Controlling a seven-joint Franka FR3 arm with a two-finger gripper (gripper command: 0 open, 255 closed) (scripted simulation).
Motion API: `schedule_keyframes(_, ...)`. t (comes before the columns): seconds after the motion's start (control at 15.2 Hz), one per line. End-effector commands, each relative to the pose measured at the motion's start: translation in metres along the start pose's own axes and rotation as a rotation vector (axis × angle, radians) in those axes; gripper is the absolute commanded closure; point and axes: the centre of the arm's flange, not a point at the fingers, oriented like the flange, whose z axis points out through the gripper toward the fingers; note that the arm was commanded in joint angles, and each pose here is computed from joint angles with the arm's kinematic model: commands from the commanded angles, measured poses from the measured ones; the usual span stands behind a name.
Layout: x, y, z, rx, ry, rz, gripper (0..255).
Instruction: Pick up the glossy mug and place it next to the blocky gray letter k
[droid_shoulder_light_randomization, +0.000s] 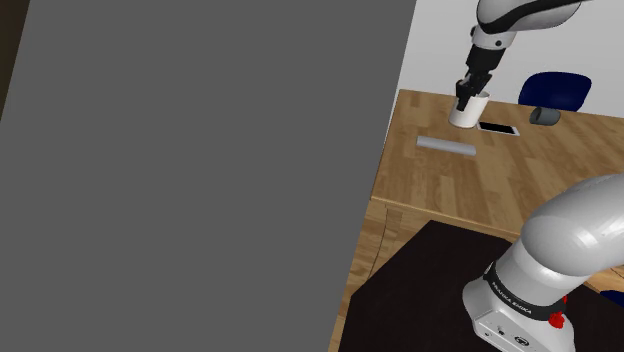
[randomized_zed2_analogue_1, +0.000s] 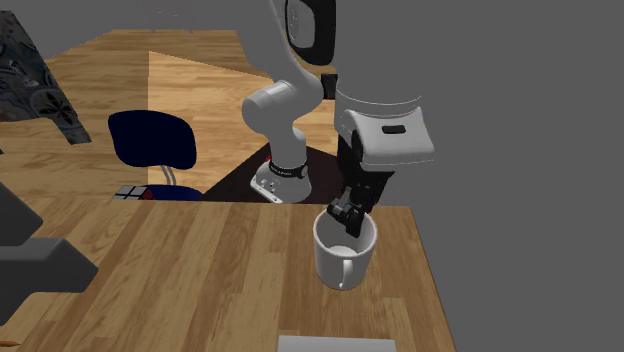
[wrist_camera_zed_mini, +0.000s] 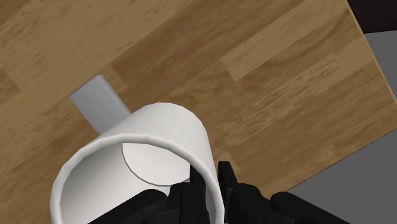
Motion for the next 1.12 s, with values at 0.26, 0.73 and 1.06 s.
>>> schedule_keyframes(0.26,0.001,0.001,-0.032,0.0,0.0,0.0,255)
schedule_keyframes(0.73,0.002,0.003,-0.069,0.0,0.0,0.0,255)
schedule_keyframes(1.06,0.003,0.004,-0.095,0.0,0.0,0.0,255)
